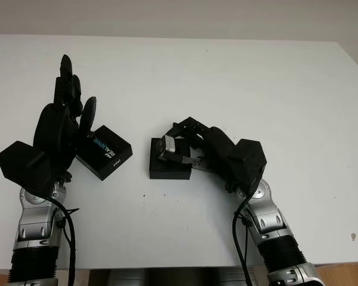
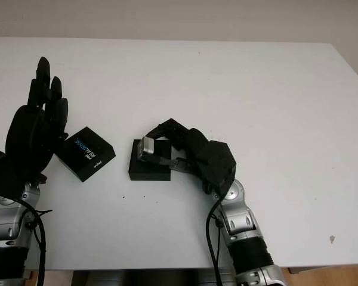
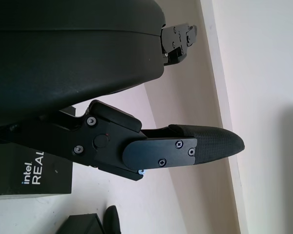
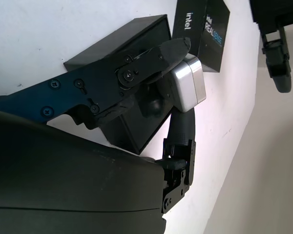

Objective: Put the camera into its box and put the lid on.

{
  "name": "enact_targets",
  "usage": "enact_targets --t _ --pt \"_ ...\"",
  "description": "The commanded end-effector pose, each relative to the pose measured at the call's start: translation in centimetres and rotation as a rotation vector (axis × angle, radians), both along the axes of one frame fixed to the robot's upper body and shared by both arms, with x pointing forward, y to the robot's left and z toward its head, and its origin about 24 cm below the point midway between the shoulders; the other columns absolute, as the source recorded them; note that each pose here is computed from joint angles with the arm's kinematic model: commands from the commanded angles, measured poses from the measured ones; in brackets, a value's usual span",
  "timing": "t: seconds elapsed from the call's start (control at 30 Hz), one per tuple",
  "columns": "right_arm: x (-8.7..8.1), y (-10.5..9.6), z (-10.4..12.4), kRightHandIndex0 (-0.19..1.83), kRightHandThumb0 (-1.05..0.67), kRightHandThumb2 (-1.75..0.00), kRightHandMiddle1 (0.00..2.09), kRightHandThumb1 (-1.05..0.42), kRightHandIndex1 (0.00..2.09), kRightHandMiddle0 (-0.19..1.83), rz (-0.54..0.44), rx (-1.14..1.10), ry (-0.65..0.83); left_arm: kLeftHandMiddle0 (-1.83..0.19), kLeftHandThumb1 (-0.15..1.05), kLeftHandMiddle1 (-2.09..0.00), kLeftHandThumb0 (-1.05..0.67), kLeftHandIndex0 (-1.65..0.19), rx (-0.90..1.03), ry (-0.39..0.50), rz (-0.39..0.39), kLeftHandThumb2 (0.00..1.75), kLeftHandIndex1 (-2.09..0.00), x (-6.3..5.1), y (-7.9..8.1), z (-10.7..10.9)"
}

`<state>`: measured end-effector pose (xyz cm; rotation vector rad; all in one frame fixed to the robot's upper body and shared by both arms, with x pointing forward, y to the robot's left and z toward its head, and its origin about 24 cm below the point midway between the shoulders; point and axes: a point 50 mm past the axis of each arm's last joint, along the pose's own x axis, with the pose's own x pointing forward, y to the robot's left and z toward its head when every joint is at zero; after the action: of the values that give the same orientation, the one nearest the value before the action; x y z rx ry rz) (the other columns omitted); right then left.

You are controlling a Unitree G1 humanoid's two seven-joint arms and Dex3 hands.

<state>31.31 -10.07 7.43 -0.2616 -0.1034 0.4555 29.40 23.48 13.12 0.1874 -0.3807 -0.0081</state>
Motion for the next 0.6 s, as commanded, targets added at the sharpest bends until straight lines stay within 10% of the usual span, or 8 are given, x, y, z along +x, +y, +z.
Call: enact_targets --t 0.0,0.3,0.57 --pt "-0.4 0.0 -0.8 0.23 -0.51 -0.06 1.57 -0.97 0.07 0.36 0.004 -0.032 0.002 0.19 1.05 0.0 -0.79 0.19 0.012 -0.02 0.004 0.48 0.0 -0.1 0.0 0.5" --pt "-1.1 0.8 -1.9 0.22 -0.51 -0.06 1.56 -0.98 0.06 0.32 0.002 -0.227 -0.111 0.19 1.05 -0.01 -0.8 0.19 0.006 -0.015 0.009 0.46 0.0 -0.2 0.0 0.5" --pt "-1.4 0.6 -1.4 -0.01 -0.58 -0.05 0.72 -0.95 0.02 0.07 0.017 -0.389 -0.173 0.19 1.05 -0.02 -0.81 0.19 0.013 -0.018 0.01 0.47 0.0 -0.2 0.0 0.4"
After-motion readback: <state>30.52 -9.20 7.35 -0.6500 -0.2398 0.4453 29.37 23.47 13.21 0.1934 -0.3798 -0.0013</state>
